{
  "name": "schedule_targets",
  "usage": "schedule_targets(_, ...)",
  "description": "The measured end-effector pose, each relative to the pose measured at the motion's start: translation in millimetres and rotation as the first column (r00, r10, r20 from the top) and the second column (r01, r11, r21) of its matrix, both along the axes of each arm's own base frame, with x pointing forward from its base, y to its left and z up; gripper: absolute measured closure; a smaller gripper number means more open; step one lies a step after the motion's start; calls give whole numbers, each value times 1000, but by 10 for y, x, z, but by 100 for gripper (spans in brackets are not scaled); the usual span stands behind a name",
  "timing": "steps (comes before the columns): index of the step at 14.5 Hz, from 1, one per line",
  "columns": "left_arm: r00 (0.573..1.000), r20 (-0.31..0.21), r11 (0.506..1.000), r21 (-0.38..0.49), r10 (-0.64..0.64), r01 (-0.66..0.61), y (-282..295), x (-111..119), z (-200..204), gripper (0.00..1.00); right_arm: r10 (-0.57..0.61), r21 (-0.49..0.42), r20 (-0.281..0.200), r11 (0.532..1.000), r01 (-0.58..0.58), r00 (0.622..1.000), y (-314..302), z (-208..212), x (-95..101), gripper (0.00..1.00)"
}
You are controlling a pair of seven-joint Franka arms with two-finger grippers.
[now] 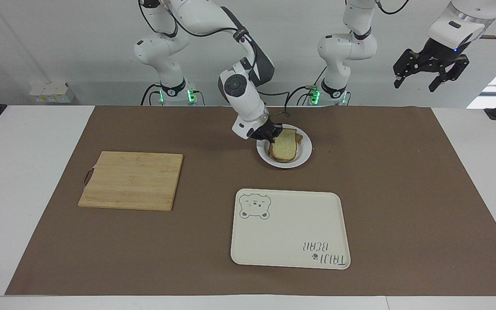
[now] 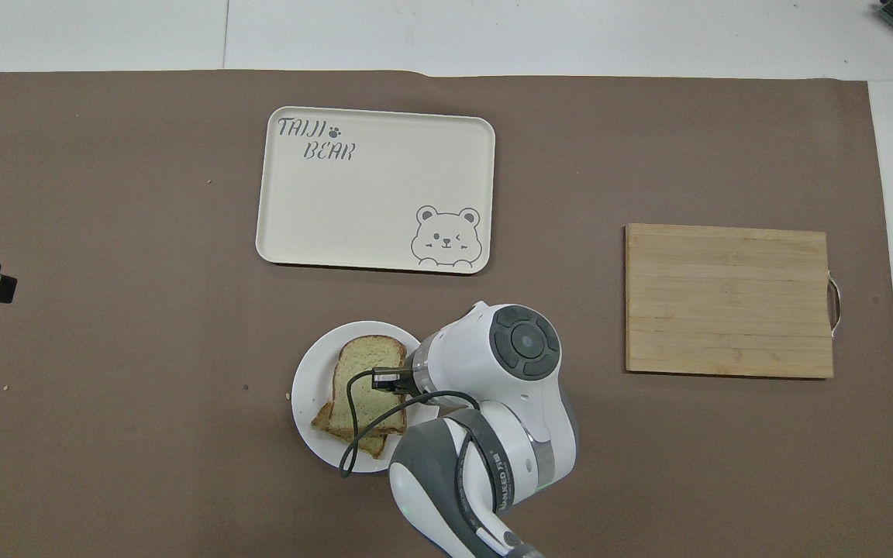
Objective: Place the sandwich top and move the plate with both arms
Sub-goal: 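Lower the bread onto the egg toast and open the right gripper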
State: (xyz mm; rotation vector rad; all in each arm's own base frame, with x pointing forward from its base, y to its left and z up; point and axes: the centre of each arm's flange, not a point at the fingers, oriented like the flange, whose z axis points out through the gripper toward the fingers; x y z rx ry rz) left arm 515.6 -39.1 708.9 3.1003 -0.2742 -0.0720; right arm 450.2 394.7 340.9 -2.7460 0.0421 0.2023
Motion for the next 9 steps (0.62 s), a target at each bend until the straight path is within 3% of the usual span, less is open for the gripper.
schedule_targets(2,1000,0,1000,0,0,0,0,0,0,0,1,-2,0,1000,-1,1000,10,-24,-5,95)
schedule_targets(3,1000,0,1000,0,0,0,0,0,0,0,0,-2,0,1000,0,1000,9,-24,-3,87)
schedule_targets(6,1000,0,1000,0,0,0,0,0,0,0,-4,-1,9,1000,4,1000,-4,-1,28,55)
schedule_targets(9,1000,0,1000,0,0,0,0,-1,1,0,-15,-20,69,1000,17,997,-203,149,272,21)
